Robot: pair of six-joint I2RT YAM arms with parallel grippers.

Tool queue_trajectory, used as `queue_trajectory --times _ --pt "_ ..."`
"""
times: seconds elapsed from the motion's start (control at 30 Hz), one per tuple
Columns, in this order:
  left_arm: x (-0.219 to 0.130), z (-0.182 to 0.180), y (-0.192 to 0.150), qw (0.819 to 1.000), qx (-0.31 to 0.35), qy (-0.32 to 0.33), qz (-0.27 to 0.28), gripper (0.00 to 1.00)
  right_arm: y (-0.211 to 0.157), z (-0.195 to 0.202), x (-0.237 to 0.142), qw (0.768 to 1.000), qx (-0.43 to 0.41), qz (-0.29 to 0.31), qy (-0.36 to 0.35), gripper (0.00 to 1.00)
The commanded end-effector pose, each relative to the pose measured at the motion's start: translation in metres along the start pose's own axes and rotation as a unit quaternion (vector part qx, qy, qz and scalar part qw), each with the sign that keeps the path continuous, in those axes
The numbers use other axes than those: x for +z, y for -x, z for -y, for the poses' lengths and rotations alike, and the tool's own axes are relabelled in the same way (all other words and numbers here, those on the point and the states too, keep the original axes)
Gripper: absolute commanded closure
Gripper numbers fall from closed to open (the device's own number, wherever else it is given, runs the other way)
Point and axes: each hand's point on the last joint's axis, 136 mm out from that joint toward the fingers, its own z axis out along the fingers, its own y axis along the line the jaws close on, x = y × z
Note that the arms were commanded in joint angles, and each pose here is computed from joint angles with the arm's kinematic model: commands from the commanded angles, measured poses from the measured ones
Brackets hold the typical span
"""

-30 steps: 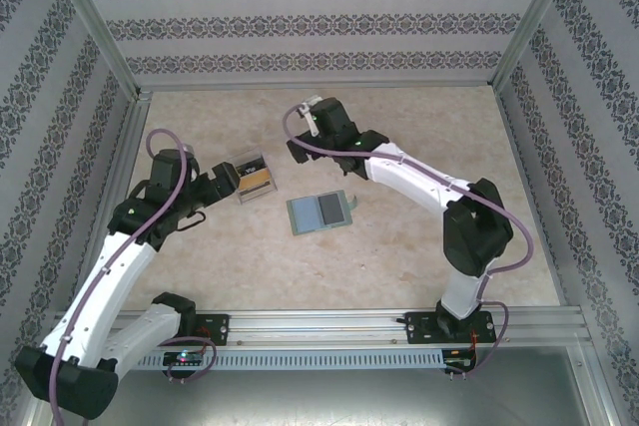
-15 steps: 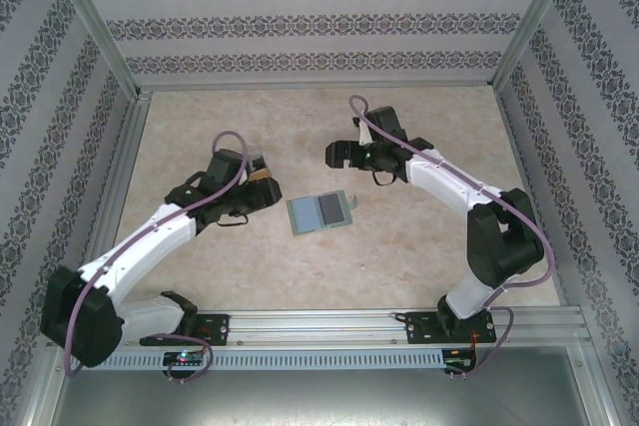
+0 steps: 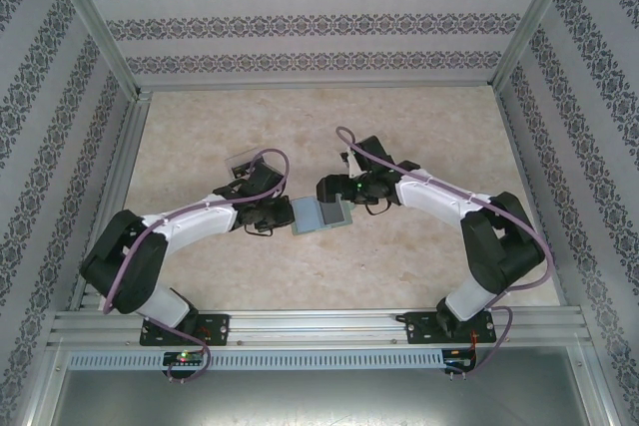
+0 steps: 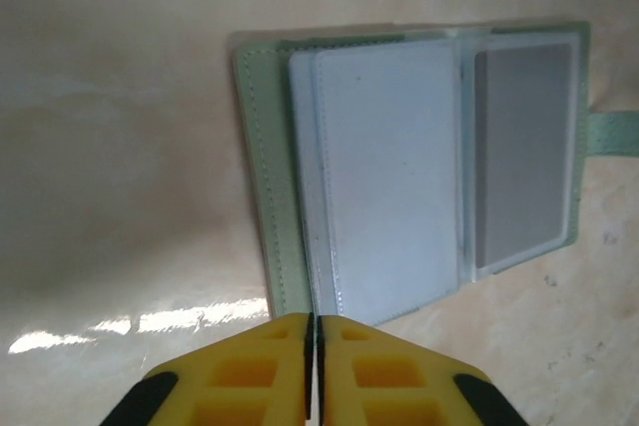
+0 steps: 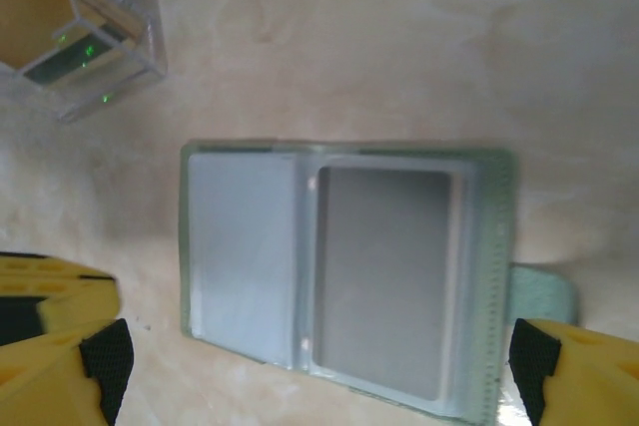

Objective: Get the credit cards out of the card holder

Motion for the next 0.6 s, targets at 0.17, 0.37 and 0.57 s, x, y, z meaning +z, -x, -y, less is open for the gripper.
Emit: queue_trajectory --times 0.17,0.37,0.57 --pt "0.02 0.002 -0.01 1.0 0.011 -0.007 -0.015 0.89 -0.014 -0.012 0.023 0.999 0.008 -0.03 0.009 0.02" --pt "0.029 -0.007 -0.016 1.0 0.008 0.005 -0.026 0.9 -0.021 -0.003 0.032 0.999 0.012 -0.045 -0.006 0.02" --pt "0.033 -0.012 -0.02 0.999 0.007 0.012 -0.033 0.91 -0.026 0.005 0.035 0.998 0.01 -0.051 -0.023 0.02"
